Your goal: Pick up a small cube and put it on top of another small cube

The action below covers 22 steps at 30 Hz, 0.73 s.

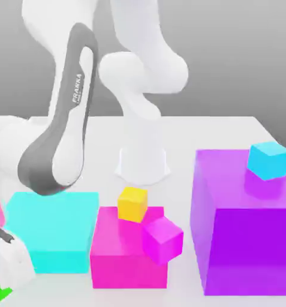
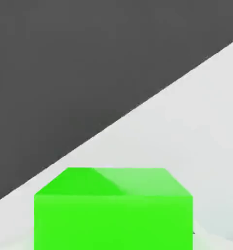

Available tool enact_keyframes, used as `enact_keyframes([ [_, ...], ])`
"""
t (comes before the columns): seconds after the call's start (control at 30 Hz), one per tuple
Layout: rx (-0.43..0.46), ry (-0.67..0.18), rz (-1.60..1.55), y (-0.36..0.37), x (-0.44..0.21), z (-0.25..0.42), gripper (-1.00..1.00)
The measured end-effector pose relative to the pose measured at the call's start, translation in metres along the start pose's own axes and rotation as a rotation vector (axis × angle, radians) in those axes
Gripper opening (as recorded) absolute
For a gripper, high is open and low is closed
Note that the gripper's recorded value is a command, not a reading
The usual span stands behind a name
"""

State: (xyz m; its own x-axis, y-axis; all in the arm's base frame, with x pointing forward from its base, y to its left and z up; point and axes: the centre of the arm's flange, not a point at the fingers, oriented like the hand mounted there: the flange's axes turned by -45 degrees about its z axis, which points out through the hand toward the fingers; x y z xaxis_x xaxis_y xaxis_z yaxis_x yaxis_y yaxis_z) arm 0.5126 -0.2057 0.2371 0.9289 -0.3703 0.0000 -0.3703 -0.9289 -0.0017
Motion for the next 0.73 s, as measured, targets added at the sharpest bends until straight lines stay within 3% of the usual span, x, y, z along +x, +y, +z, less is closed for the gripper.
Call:
enact_keyframes([
  [0.3, 0.001, -0.001, -0.731, -0.153, -0.086, -0.08, -1.0],
  [0.43, 0.003, -0.002, -1.023, -0.188, -0.134, -0.105, -1.0],
  [0.6, 0.002, -0.002, -1.139, -0.2, -0.153, -0.062, -1.0],
  [0.63, 0.001, -0.002, -1.14, -0.2, -0.154, -0.053, 1.0],
  [0.73, 0.001, -0.002, -1.14, -0.2, -0.154, -0.053, 1.0],
])
